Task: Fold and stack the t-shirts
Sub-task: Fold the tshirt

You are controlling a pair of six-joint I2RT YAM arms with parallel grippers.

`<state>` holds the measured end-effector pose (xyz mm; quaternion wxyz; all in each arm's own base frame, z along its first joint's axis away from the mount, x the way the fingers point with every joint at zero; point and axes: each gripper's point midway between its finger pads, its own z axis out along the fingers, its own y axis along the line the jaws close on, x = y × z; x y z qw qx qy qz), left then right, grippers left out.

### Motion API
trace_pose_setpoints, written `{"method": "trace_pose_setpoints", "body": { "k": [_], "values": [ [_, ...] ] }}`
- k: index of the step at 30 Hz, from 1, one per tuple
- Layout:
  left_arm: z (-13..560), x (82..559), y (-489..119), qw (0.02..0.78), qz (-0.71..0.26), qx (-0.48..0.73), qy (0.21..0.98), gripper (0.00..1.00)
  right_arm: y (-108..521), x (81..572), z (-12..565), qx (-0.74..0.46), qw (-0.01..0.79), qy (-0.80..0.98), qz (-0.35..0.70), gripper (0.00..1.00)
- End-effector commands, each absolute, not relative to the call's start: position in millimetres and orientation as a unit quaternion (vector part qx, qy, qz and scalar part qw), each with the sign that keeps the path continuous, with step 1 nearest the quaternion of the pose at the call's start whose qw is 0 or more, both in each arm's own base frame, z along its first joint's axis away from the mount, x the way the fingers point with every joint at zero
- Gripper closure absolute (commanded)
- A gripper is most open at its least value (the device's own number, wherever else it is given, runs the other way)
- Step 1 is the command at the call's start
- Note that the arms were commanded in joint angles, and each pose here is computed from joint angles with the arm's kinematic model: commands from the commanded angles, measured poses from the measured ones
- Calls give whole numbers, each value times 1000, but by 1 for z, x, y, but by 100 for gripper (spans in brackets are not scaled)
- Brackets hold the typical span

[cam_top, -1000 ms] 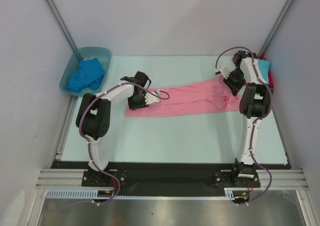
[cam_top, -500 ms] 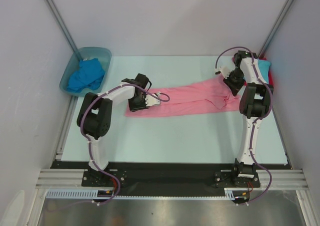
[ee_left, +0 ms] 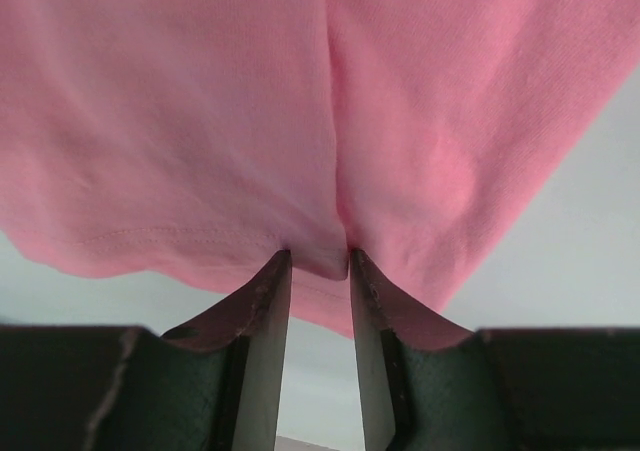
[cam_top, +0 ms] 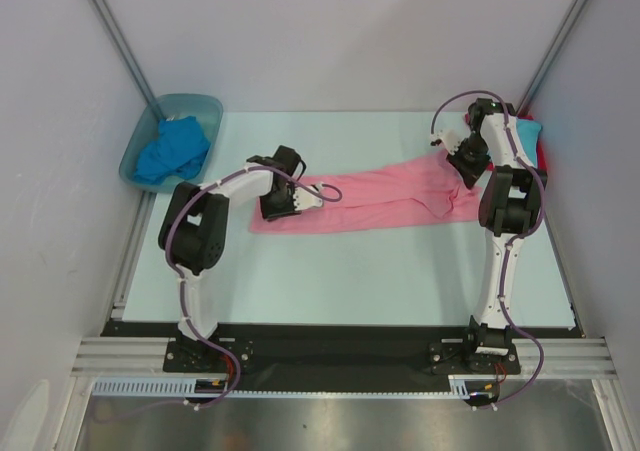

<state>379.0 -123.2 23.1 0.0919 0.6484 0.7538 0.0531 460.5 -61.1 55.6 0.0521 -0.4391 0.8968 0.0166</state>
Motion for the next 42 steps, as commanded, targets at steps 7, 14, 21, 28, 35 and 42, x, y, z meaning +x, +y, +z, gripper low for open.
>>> {"method": "trace_pose_setpoints", "body": {
  "k": [7,14,21,28,35,42],
  "values": [
    [26,391,-135,111,52,651,750,83,-59,442,69,-440,17,898,28,100],
    [32,395,-134,116,61,654,745,100,-58,443,69,-440,18,897,30,100],
    [46,403,-136,137,73,652,743,100,-58,443,68,-440,18,897,31,100],
    [80,435,-135,214,137,627,736,100,-57,442,66,-438,18,898,35,100],
    [99,446,-132,237,167,622,728,100,-58,442,64,-435,17,899,37,100],
    [95,445,-119,212,194,640,712,100,-59,442,62,-434,15,900,36,100]
  ]
}}
